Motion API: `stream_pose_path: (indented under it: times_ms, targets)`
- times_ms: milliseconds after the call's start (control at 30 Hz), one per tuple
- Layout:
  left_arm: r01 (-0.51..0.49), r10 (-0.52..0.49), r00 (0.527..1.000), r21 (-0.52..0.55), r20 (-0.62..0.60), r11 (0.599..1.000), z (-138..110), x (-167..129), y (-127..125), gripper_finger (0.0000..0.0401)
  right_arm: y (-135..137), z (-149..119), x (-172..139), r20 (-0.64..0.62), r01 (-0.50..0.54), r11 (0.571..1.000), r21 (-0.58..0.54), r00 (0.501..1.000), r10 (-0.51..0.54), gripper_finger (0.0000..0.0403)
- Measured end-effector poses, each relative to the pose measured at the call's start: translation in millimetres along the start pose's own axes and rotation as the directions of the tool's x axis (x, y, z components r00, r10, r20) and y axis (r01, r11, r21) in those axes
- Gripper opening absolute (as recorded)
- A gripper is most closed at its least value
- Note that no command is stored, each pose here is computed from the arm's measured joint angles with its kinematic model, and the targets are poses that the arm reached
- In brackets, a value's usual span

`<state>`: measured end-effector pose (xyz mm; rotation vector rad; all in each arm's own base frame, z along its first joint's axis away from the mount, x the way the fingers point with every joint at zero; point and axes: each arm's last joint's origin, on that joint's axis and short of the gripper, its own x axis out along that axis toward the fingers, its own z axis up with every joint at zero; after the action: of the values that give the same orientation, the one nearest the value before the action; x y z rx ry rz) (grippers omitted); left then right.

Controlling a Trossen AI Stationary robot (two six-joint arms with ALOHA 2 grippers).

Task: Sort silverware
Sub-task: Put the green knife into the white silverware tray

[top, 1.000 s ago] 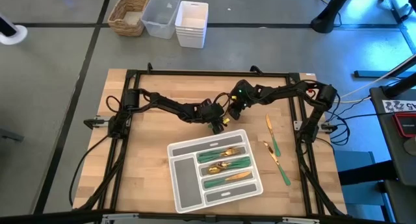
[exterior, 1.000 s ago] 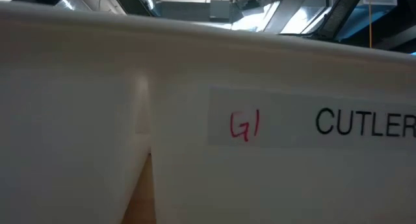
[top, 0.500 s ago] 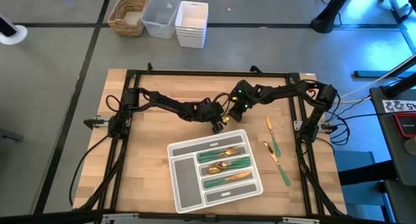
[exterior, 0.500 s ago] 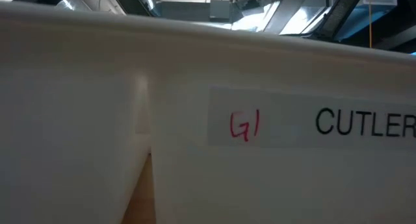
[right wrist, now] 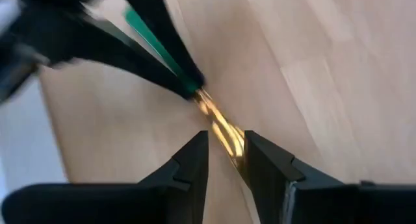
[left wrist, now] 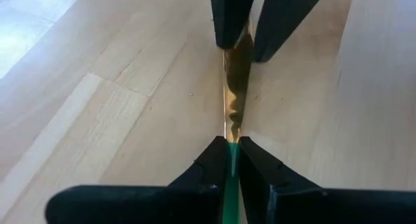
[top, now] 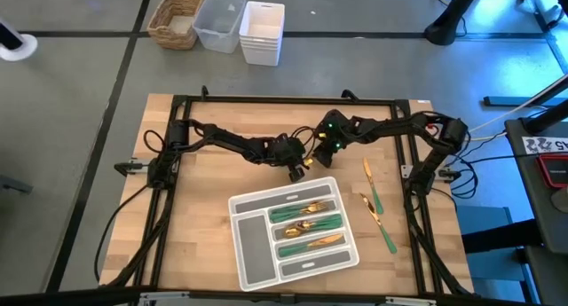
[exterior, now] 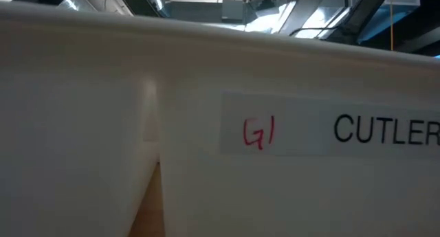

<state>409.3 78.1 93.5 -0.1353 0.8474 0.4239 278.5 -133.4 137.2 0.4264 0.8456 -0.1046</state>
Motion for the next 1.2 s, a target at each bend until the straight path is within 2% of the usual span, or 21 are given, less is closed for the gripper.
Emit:
stream_pose_path:
  times_ms: [267,467,633,933,1200]
  targets:
    - [0.082,-0.082,0.997,-0.067,0.005,0.994,13,0,4,0.0022,7,10,-18,0.063,0.009,0.998,-0.059,0.998,-0.006,0.0099]
    - [0.176,-0.178,0.984,-0.158,0.004,0.972,20,2,16,0.0020,10,9,-25,0.049,0.013,0.998,-0.067,0.999,-0.010,0.0099]
    - [0.229,-0.235,0.972,-0.222,-0.001,0.948,21,4,27,0.0026,11,5,-25,0.002,0.017,0.992,-0.124,1.000,-0.016,0.0099]
    - [0.300,-0.313,0.950,-0.275,-0.001,0.913,22,5,36,0.0028,35,-1,-15,-0.054,0.032,0.936,-0.351,0.997,-0.055,0.0099]
    - [0.360,-0.378,0.926,-0.304,-0.001,0.882,22,4,34,0.0028,47,-3,-11,-0.049,0.128,0.902,-0.413,0.986,-0.162,0.0099]
